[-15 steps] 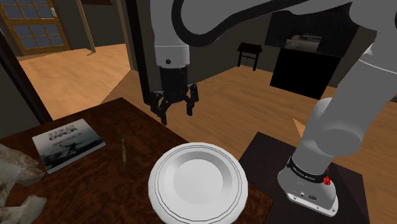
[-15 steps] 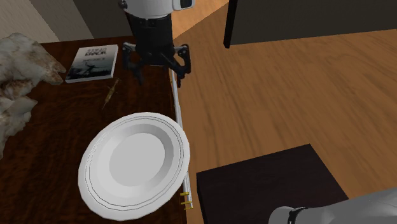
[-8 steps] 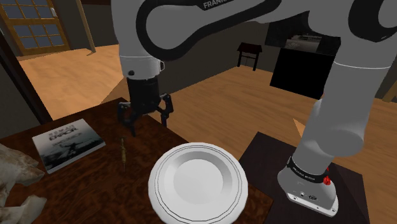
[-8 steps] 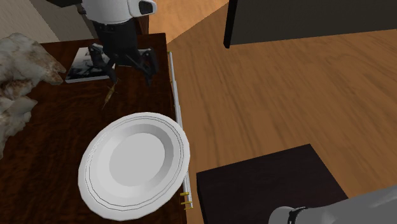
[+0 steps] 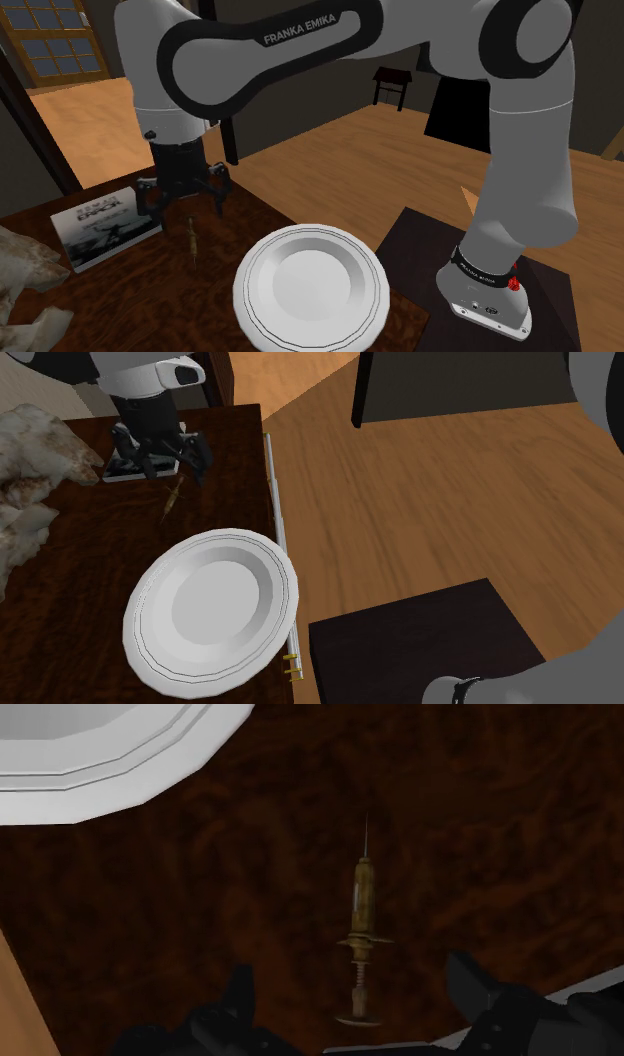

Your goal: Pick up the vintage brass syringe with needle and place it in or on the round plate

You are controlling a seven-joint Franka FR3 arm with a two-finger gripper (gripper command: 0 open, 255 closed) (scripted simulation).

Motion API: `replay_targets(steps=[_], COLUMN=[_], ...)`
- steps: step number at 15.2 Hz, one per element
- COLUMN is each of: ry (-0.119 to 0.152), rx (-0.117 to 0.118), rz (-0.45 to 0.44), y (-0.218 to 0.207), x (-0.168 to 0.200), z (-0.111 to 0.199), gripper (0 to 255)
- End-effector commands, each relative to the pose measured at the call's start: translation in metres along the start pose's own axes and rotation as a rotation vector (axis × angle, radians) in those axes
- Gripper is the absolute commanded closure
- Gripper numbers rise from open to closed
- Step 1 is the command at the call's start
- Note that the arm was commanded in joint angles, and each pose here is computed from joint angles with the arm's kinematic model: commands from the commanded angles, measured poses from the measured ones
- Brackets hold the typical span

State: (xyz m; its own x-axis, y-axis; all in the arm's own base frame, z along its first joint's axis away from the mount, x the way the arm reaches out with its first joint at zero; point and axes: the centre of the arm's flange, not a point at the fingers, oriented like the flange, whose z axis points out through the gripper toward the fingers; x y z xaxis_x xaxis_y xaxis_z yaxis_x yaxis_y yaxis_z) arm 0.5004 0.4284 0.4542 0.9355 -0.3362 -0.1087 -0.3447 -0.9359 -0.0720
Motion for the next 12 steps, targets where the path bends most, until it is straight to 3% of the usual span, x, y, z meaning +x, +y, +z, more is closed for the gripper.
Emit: replay_targets(steps=[1,5,12], ry=[0.001,0.001,0.001], rx=[0.001,0.001,0.001], rz=[0.001,0.001,0.001], y=[-0.001,-0.001,-0.001], x=[0.000,0.000,0.000], z=[0.011,0.030,0.030], gripper=[0,0,0])
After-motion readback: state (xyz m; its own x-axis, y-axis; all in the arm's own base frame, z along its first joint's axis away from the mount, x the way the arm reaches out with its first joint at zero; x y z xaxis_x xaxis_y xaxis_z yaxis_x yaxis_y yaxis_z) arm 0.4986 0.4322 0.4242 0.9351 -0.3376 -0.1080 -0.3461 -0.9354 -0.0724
